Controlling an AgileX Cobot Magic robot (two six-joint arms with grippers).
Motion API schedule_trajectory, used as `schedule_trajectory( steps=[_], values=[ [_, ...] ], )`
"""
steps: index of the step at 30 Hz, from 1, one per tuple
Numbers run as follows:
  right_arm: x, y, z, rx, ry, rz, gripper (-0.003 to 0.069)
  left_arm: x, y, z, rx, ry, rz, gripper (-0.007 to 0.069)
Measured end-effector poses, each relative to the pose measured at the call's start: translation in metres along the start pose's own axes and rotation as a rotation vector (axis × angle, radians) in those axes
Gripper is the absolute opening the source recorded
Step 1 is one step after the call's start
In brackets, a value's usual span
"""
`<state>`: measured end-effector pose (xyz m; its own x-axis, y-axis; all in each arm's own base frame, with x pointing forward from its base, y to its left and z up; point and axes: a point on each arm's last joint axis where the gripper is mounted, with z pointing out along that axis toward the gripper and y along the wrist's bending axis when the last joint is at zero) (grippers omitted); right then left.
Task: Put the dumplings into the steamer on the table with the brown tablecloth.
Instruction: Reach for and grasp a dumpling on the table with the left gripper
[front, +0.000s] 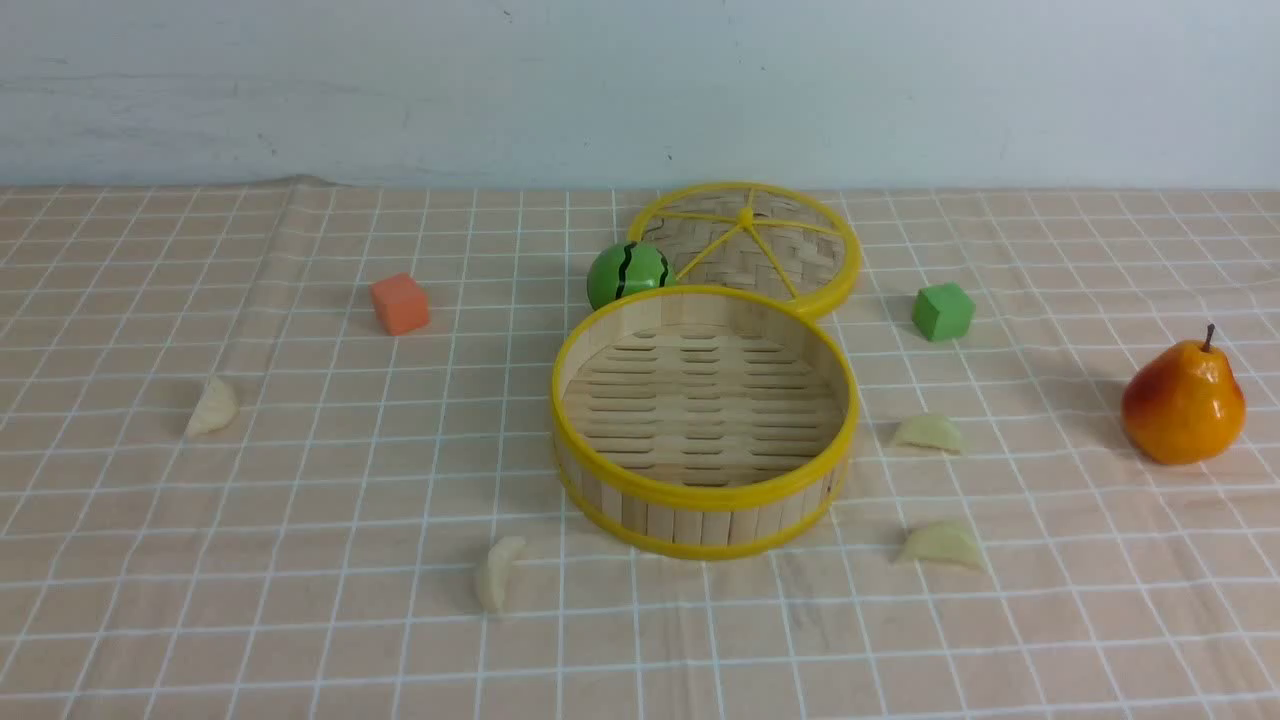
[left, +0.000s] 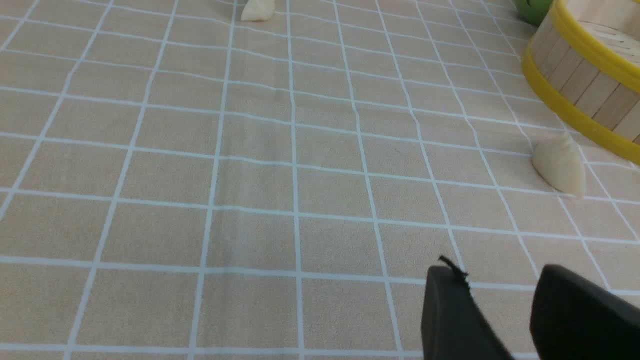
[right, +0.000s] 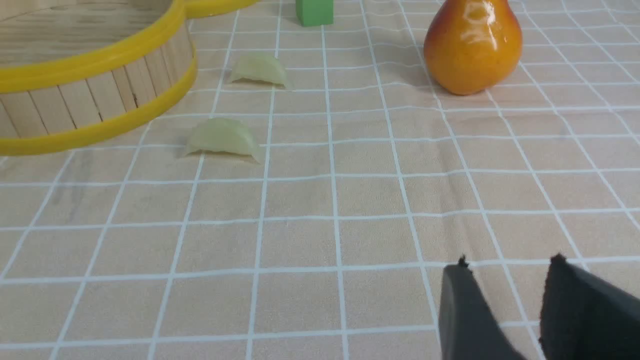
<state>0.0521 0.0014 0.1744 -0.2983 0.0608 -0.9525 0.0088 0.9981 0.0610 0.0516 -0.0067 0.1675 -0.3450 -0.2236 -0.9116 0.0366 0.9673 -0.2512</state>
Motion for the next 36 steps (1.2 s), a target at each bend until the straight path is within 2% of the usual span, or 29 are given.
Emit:
schedule_trajectory(
  steps=[18, 36],
  values=[
    [0.0000, 0.0000, 0.0000, 0.000, 0.000, 0.000, 0.0239, 0.0000, 0.0000, 0.0000, 0.000, 0.000, 0.000, 0.0238],
    [0.0000, 0.0000, 0.0000, 0.000, 0.000, -0.001, 0.0239, -0.0026, 0.0014, 0.0000, -0.016, -0.028, 0.085, 0.0238]
  ],
)
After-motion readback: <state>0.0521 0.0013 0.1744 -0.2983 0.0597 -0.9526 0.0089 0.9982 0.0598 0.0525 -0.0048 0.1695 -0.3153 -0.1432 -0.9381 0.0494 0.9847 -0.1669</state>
